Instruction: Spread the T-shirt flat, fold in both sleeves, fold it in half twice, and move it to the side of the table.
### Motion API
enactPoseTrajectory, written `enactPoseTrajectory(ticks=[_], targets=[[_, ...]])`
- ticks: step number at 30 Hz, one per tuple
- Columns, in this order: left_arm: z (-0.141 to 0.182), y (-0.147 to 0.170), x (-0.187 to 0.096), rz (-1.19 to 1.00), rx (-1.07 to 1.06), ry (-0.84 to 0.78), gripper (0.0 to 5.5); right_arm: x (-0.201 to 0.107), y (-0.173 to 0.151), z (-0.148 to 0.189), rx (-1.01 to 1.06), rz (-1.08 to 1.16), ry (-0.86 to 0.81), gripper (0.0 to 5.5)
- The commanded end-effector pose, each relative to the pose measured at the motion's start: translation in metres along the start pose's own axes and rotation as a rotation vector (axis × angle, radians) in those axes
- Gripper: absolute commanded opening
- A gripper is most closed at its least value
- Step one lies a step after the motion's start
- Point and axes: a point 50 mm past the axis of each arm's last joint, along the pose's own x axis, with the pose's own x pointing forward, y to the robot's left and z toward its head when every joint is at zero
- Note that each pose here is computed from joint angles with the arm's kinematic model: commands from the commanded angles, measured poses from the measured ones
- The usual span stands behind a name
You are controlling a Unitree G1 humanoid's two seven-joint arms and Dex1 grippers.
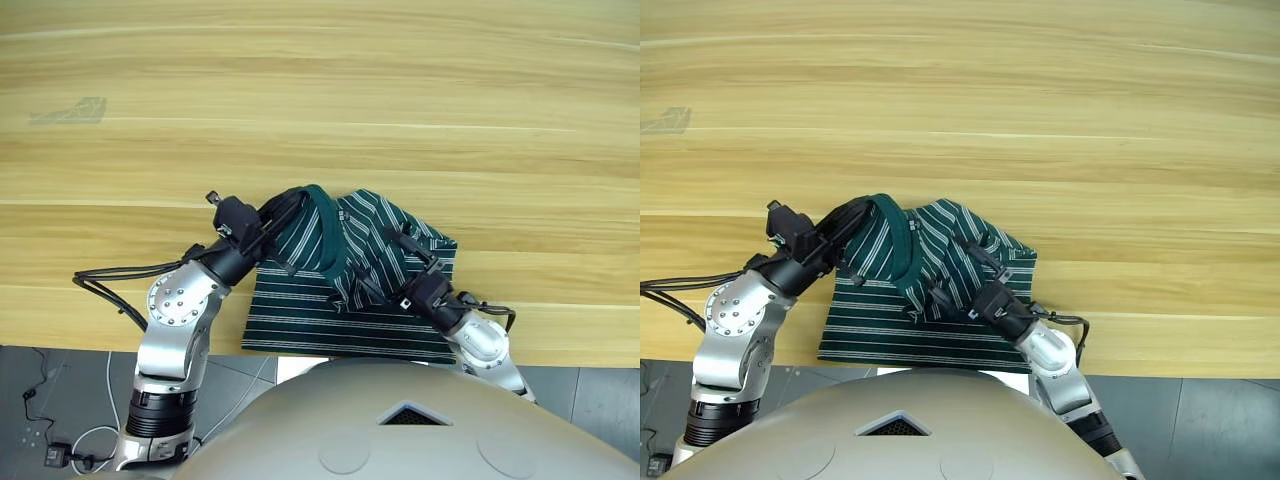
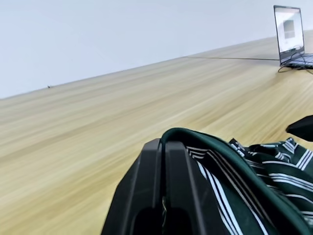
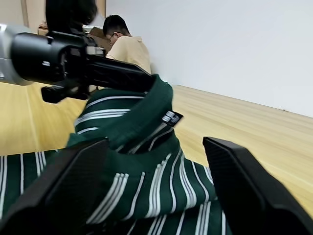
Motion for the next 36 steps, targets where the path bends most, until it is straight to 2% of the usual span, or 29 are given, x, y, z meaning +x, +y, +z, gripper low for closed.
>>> enactPoseTrajectory(ticks=[1,13,25,36], targets=[[-0.003,-0.001,0.005,-0.001,-0.003,0.015,0.01,0.006,0.003,-0.001,0.005,0.026,0.012,3.58],[0.000,-0.008,0.023,-0.025,0.030,-0.013,0.01,0.018,0.011,-0.004,0.080,0.051,0.100,3.58],[-0.001,-0.015,0.043,-0.055,0.068,-0.038,0.01,0.023,0.010,0.020,0.185,0.052,0.067,3.58],[0.016,-0.025,0.054,-0.080,0.059,-0.126,0.01,0.018,0.014,0.005,0.118,0.086,0.195,3.58]])
